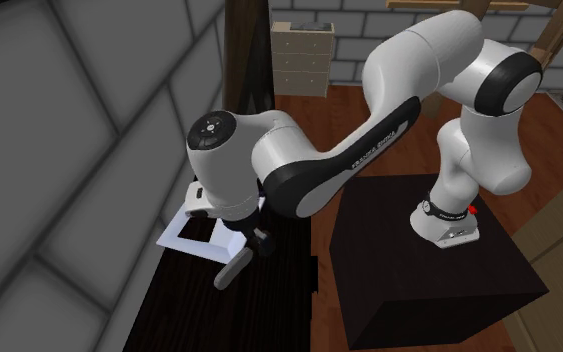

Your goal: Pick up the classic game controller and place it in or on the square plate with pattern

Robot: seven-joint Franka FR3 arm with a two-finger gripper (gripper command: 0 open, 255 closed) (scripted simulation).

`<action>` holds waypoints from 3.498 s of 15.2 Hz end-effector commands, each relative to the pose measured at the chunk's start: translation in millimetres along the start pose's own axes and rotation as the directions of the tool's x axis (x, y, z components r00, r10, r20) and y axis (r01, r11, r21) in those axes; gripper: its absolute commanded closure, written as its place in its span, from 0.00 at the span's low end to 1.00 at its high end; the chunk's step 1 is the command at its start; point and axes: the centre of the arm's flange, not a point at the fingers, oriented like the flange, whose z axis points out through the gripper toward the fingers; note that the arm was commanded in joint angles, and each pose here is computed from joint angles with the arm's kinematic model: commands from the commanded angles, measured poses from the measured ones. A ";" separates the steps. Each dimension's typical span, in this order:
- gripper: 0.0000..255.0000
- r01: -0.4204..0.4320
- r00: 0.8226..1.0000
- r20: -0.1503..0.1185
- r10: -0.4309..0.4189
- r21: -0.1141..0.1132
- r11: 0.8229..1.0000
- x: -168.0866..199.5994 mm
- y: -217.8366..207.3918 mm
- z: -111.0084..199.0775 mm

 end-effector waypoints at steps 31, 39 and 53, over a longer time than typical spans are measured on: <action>1.00 0.003 1.000 0.000 -0.003 0.000 1.000 -5.4 1.6 -17.3; 1.00 0.003 1.000 0.000 -0.003 0.000 1.000 -10.6 3.0 -59.2; 1.00 0.003 1.000 0.000 -0.003 0.000 1.000 -68.5 157.6 -69.8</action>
